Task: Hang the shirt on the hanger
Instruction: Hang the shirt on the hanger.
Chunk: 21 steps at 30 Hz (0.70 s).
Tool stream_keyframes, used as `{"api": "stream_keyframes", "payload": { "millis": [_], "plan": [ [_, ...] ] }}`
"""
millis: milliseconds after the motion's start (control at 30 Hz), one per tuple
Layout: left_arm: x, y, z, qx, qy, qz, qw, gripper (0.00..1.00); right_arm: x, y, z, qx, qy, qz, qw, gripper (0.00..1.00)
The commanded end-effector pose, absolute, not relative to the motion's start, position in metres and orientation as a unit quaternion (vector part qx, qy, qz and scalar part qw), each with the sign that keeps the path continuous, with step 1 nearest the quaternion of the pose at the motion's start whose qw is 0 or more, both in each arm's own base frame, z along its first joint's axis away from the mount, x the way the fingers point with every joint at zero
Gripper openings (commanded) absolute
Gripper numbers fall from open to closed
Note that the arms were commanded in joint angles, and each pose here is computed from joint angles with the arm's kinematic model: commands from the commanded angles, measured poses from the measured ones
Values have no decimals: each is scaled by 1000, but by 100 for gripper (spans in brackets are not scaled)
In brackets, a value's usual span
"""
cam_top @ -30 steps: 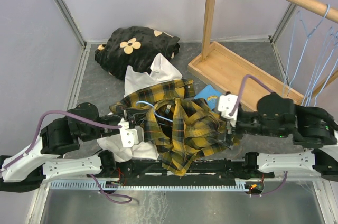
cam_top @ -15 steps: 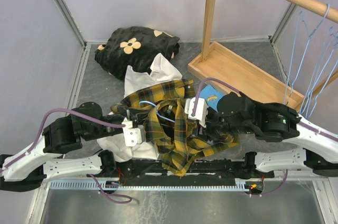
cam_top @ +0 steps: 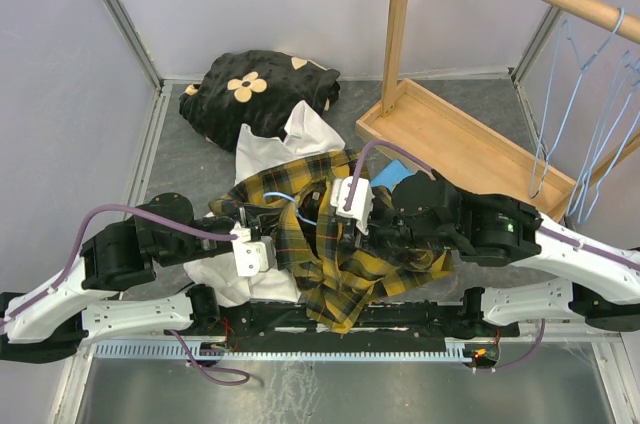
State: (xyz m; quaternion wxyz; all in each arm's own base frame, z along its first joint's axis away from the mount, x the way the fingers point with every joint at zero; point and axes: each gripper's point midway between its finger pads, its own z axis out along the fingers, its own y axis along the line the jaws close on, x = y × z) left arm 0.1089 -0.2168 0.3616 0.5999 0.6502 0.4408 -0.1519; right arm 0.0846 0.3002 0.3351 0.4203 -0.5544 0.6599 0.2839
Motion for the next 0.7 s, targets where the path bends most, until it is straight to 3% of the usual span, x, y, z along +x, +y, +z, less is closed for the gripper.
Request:
{"api": "stream_keyframes", "payload": {
  "millis": [0,33,133,267,400,433,467,533,667],
  "plan": [
    [105,-222,392,615,424,-185,639,3,88,314,367,-529,635,318,465,11],
    [106,-221,393,612,425,-184,641,3,90,311,372,-524,633,317,473,1],
    [110,-217,398,592,434,-180,655,5,98,298,394,-506,626,306,509,0],
    [120,-204,413,540,453,-172,688,23,115,269,434,-470,619,272,568,0],
    [129,-185,437,473,461,-168,732,52,128,241,471,-448,608,233,613,0],
    [131,-180,442,458,463,-166,740,72,130,235,480,-445,604,225,622,0],
    [133,-175,446,446,466,-162,747,79,132,229,487,-441,601,215,631,0],
    [137,-165,450,426,476,-153,754,85,136,218,503,-435,596,198,645,0],
    [142,-153,447,401,498,-143,756,86,141,192,549,-407,571,180,690,0]
  ]
}}
